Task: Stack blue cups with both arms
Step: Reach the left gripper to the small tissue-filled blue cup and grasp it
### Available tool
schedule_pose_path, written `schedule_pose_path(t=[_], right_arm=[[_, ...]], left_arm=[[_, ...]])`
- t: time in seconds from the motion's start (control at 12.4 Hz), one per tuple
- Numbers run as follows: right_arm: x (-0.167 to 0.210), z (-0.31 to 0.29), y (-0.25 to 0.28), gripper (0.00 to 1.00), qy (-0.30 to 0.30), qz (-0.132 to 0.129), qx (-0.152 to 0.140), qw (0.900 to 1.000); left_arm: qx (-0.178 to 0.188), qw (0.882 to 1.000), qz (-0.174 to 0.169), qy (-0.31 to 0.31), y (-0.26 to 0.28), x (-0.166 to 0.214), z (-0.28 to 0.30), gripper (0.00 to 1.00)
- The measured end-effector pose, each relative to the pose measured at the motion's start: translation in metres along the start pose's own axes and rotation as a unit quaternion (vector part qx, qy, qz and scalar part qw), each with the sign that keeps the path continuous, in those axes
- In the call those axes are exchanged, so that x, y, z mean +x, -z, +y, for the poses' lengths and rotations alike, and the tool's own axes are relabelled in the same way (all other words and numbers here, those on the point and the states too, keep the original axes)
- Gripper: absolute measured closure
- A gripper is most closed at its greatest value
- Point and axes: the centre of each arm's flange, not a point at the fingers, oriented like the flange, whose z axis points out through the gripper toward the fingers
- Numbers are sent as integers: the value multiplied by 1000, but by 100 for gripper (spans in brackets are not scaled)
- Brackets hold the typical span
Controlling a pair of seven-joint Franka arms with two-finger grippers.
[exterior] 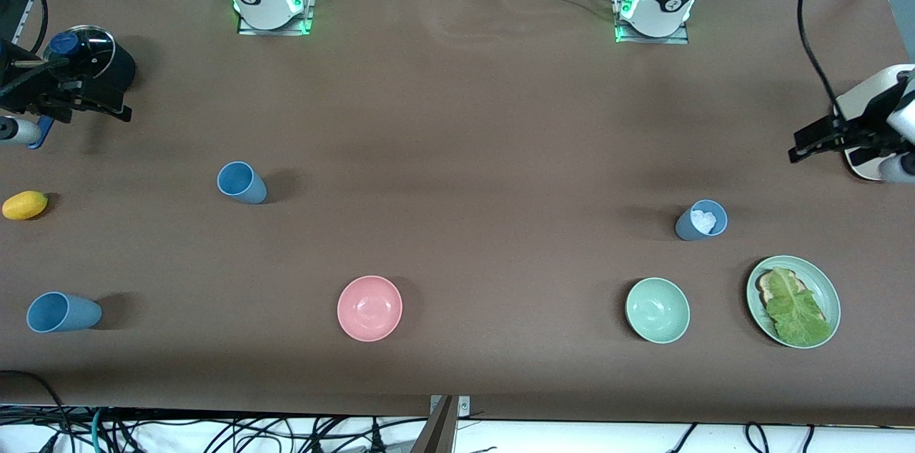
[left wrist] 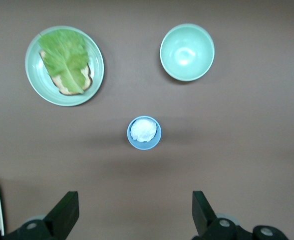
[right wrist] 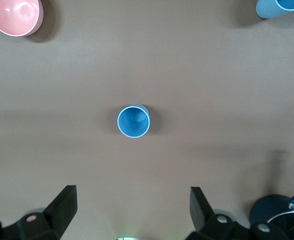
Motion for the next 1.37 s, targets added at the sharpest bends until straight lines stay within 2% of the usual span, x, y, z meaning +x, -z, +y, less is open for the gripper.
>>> schedule_pose_path(t=[0.32, 0.4, 0.65, 0.89, 1.21, 1.37], right_arm=[[1, 1, -1, 0, -1, -1, 0, 1000], [1, 1, -2, 0, -1, -1, 0, 1000], [6, 2, -11, 0, -1, -11, 0, 1000], [17, 3, -33, 0, -2, -31, 1, 1000], [34, 8, -72, 0, -6, -66, 1, 998], [40, 12, -84, 0, -8, -75, -1, 997]], left_arm=[[-2, 997, -55, 46, -96, 33, -59, 0], [-3, 997, -59, 53, -115, 38, -72, 0], [1, 998, -44, 47, -180, 58, -73, 0], [3, 999, -36, 34, -235, 58, -57, 0], [2, 998, -53, 26, -264, 54, -45, 0], [1, 998, -61, 23, -274, 53, -42, 0]])
